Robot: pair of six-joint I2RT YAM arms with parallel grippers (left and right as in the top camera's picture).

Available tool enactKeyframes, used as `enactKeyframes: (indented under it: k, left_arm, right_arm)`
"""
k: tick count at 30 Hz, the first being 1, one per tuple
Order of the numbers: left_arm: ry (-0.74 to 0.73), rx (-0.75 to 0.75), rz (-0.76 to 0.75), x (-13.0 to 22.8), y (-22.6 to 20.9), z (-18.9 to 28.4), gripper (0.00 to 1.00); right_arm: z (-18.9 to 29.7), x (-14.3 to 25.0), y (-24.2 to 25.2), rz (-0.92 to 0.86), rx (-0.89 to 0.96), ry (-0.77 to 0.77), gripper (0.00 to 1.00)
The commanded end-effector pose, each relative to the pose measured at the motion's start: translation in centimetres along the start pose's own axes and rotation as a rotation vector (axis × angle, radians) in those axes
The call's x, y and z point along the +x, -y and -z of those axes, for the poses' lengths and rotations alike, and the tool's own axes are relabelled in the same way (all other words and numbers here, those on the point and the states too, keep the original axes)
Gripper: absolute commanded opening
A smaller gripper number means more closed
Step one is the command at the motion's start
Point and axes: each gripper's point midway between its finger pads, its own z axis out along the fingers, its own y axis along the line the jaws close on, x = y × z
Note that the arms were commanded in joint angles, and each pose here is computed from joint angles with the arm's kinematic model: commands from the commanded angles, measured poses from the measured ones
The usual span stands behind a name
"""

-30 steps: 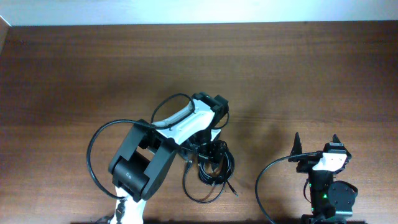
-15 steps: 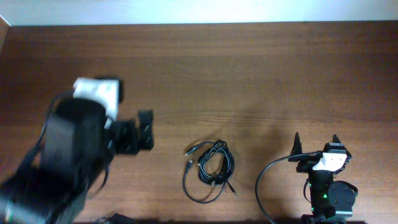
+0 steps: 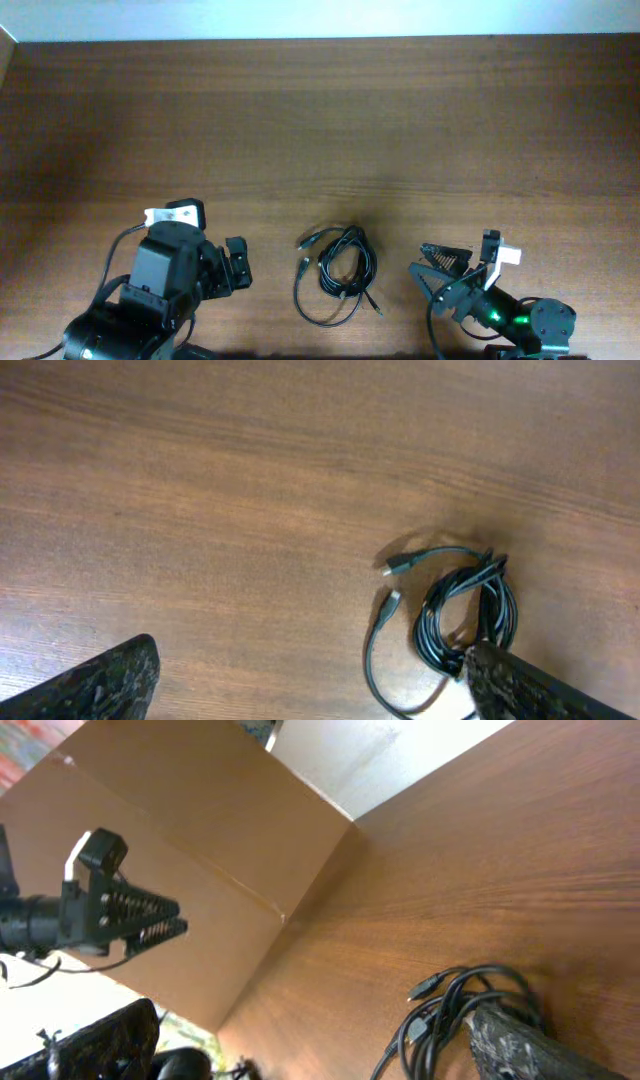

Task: Untangle cables
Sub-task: 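Reach the right gripper to the bundle and grasp a coil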

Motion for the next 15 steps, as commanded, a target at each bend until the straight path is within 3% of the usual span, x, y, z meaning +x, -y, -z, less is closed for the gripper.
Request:
enactKeyframes:
  k: [1,3,5,6,10,13,15]
  left_arm:
    - [-0.029,0.031,0.016,0.5,0.5,-0.2,0.99]
    - [-0.027,0.032,0.016,0.5,0.5,-0.2,0.99]
    - [-0.027,0.032,0.016,0.5,0.5,-0.2,0.99]
    - [-0.027,0.032,0.016,0.5,0.5,-0.2,0.99]
    - [0.013,0.055,0.022,-0.5,1.1,-0.2,0.99]
    - [-0.003,0.046,0.020,-0.8,1.3,-0.9,0.99]
    - [-0.037,0.028,0.016,-0.7,1.4,-1.8,0.99]
  right_arm:
    - [0.3,-3.1,-1.2,0.069,0.081,0.076,0.97]
    - [0.5,-3.8,-0.4,0.050,0.219,0.032,0.93]
    - [1.8,-4.9,1.1,0.031,0.489,-0.094,0.87]
    - [2.6,-4.5,1.4,-0.033,0.594,-0.205,0.74]
    - [3.6,1.8,4.2,-0.306,0.698,-0.532,0.72]
    - [1.3,4.3,4.2,-0.289,0.650,-0.687,0.74]
    - [0.0,6.1,6.9,-0.322,0.849,-0.718,0.74]
